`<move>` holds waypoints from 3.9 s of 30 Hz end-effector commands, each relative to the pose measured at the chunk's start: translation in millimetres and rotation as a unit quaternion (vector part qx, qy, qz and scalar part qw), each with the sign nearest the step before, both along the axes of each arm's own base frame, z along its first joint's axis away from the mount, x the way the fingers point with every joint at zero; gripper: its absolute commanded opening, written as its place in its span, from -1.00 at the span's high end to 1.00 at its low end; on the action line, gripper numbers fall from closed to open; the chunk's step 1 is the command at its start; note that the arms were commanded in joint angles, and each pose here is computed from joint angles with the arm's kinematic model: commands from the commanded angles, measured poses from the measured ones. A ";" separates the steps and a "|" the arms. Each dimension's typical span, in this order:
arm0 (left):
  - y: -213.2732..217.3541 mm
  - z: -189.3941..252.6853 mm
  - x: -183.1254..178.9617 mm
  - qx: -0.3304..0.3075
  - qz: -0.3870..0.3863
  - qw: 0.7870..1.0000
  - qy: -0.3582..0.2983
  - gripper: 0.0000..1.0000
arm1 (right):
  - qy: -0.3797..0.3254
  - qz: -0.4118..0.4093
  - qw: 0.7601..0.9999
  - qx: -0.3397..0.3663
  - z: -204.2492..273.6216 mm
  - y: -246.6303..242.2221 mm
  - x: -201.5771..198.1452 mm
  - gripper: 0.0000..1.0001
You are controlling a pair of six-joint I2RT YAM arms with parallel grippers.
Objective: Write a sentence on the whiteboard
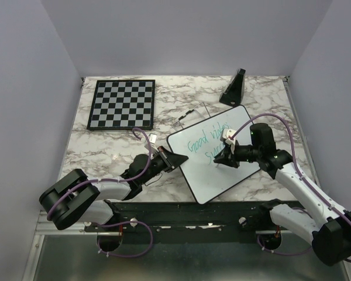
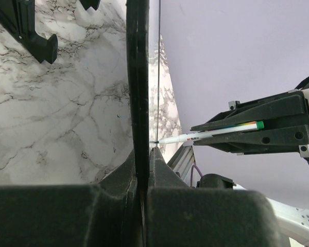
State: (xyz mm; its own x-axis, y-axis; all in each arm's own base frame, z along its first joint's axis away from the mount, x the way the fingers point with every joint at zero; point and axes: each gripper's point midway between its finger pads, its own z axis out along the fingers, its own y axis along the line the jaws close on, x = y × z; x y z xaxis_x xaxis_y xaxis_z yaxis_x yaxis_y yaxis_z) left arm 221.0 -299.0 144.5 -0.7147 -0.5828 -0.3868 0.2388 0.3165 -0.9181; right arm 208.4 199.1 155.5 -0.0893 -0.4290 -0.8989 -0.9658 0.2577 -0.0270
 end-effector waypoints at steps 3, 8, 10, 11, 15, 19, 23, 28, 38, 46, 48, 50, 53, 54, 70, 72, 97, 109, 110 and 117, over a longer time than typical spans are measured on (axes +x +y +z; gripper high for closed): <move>-3.5 36.0 4.0 -0.038 0.002 0.998 -0.055 1.00 | 0.008 0.019 1.000 -0.005 -1.2 3.1 -7.8 0.99; -2.0 36.3 3.8 -0.038 0.004 0.998 -0.056 1.00 | 0.023 0.026 0.999 -0.023 -7.6 -2.7 -17.6 0.99; -1.7 35.8 3.6 -0.038 0.004 0.998 -0.055 1.00 | 0.023 0.022 0.999 -0.029 -9.3 -5.3 -18.1 0.99; -1.6 35.8 3.8 -0.038 0.004 0.998 -0.055 1.00 | 0.025 0.020 0.999 -0.033 -9.9 -6.4 -19.0 0.99; -1.6 35.5 2.6 -0.038 0.003 0.998 -0.055 1.00 | 0.028 -0.002 0.998 -0.051 -15.5 -12.9 -15.1 0.99; -1.8 36.1 2.8 -0.038 0.003 0.998 -0.056 1.00 | 0.033 -0.012 0.997 -0.065 -21.0 -17.1 -13.4 0.99; -1.4 36.1 2.5 -0.038 0.003 0.998 -0.056 1.00 | 0.051 -0.004 0.996 -0.070 -24.9 -17.4 -19.0 0.99; -1.8 36.4 2.9 -0.038 0.003 0.998 -0.057 1.00 | 0.068 0.031 0.996 -0.050 -19.6 -10.2 -32.6 0.99; -2.5 35.1 2.8 -0.038 0.001 0.998 -0.056 1.00 | 0.066 0.059 0.996 -0.003 5.9 9.5 -36.0 0.99; 0.1 35.2 1.1 -0.036 0.003 0.998 -0.057 1.00 | 0.009 -0.010 1.000 0.011 30.6 1.3 -9.3 0.99; 0.2 35.8 0.8 -0.036 0.002 0.998 -0.058 1.00 | 0.014 -0.042 0.999 0.003 22.5 -11.3 0.8 0.99; 0.1 36.0 0.9 -0.037 0.002 0.998 -0.059 1.00 | 0.017 -0.058 0.998 -0.002 18.0 -18.8 6.8 0.99; 0.1 36.1 1.2 -0.037 0.002 0.998 -0.059 1.00 | 0.009 -0.073 0.997 -0.008 14.4 -29.6 14.5 0.99; -0.1 34.9 0.7 -0.036 0.001 0.998 -0.058 1.00 | 0.014 -0.074 0.997 -0.012 9.8 -31.4 14.2 0.99; -3.1 36.3 2.8 -0.036 -0.001 0.998 -0.059 1.00 | 0.045 -0.033 0.998 -0.011 -7.8 -23.6 8.5 0.99; -3.5 36.3 2.4 -0.036 -0.002 0.998 -0.059 1.00 | 0.053 -0.030 0.998 -0.014 -10.1 -23.9 7.0 0.99; -3.7 34.6 2.2 -0.037 -0.003 0.998 -0.058 1.00 | 0.059 -0.021 0.998 -0.025 -6.8 -26.6 -1.7 0.99; -2.9 33.9 1.8 -0.037 -0.002 0.998 -0.058 1.00 | 0.034 -0.065 0.997 -0.016 4.8 -26.6 23.4 0.99; -3.0 34.6 2.2 -0.037 -0.001 0.998 -0.058 1.00 | 0.033 -0.069 0.997 -0.018 4.3 -27.4 25.0 0.99; -1.5 34.4 0.9 -0.038 -0.001 0.998 -0.059 1.00 | 0.034 -0.102 0.994 -0.036 -2.9 -37.3 32.3 0.99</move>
State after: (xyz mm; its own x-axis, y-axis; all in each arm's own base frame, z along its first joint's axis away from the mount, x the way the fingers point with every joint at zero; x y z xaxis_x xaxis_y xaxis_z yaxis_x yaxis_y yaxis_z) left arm 220.8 -298.8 146.9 -0.7107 -0.5819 -0.3953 0.2505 0.3158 -0.9152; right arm 227.0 169.1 146.7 -0.2456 -0.4552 -0.8558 -0.9184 0.3917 0.0553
